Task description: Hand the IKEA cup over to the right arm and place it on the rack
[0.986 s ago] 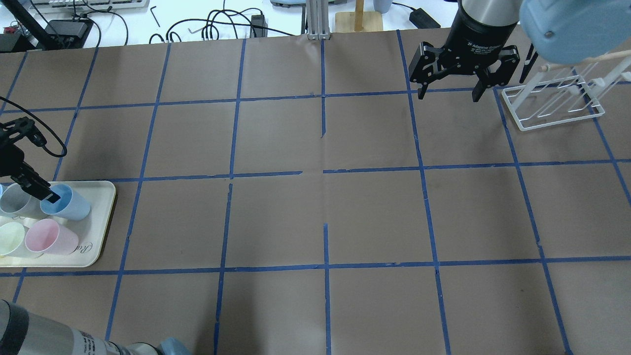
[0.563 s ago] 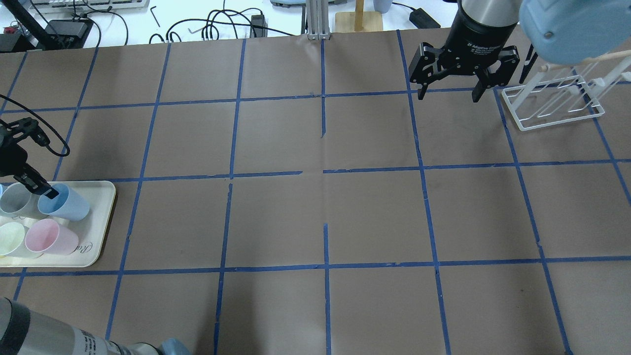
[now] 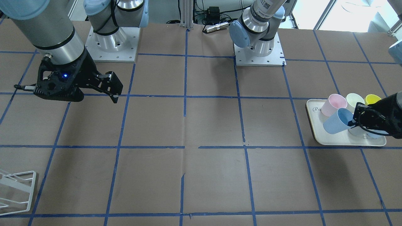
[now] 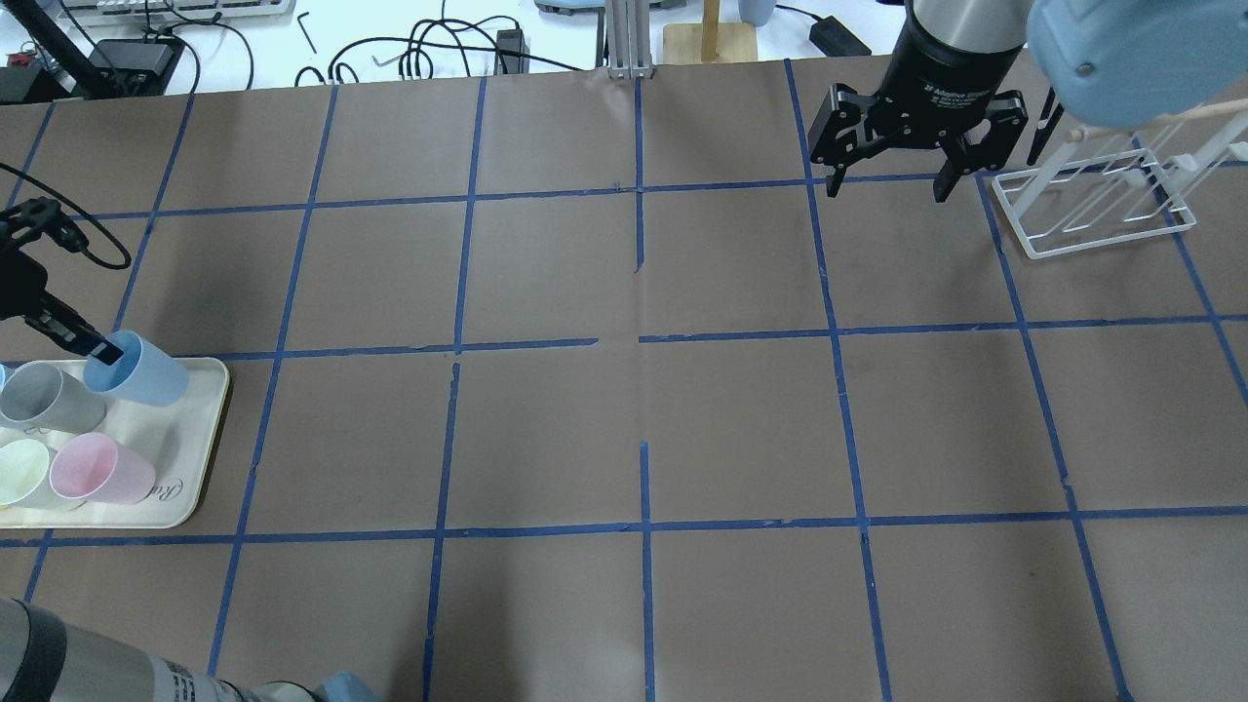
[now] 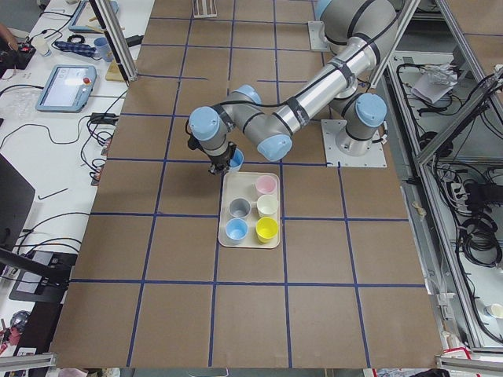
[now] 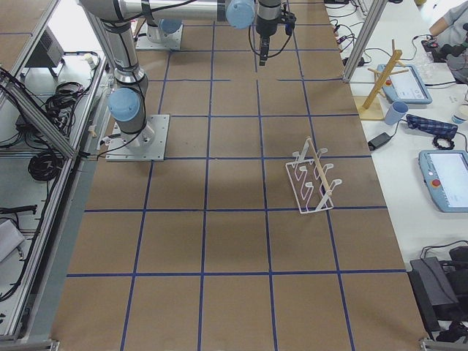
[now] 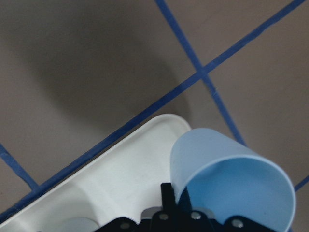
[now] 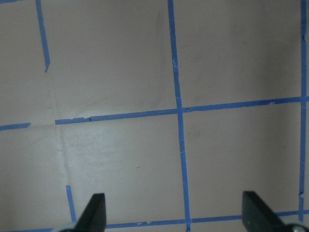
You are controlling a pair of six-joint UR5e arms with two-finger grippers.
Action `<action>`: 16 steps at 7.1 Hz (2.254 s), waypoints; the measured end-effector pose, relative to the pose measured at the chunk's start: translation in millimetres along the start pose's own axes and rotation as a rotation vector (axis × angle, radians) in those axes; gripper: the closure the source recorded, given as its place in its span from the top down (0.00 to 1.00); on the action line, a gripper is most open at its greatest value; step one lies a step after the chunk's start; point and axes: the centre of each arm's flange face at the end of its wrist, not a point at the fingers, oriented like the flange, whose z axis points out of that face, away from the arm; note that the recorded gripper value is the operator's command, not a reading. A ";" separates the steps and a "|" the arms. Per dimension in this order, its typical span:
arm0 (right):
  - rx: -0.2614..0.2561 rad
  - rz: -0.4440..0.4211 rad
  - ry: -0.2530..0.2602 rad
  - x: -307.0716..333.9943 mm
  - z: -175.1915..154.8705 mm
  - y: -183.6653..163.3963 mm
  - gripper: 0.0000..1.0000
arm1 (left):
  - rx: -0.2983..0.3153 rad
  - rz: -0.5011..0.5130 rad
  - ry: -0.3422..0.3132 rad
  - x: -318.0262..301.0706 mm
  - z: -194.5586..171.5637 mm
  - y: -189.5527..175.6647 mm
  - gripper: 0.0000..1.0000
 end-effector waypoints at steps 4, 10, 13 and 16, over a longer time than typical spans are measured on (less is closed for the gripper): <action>-0.003 0.025 -0.111 12.9 -2.3 -7.9 1.00 | 0.069 -0.409 0.528 137.1 -54.6 -60.7 0.00; -0.079 -0.033 -0.715 66.0 -21.8 -6.2 1.00 | 0.107 -0.559 1.159 290.7 3.3 -122.1 0.00; -0.133 -0.010 -0.976 47.2 -44.8 27.5 1.00 | 0.162 -0.551 1.254 358.0 40.8 -163.2 0.00; 0.007 -0.252 -1.066 38.4 -63.6 50.5 1.00 | 0.173 -0.597 1.305 396.9 68.8 -177.5 0.00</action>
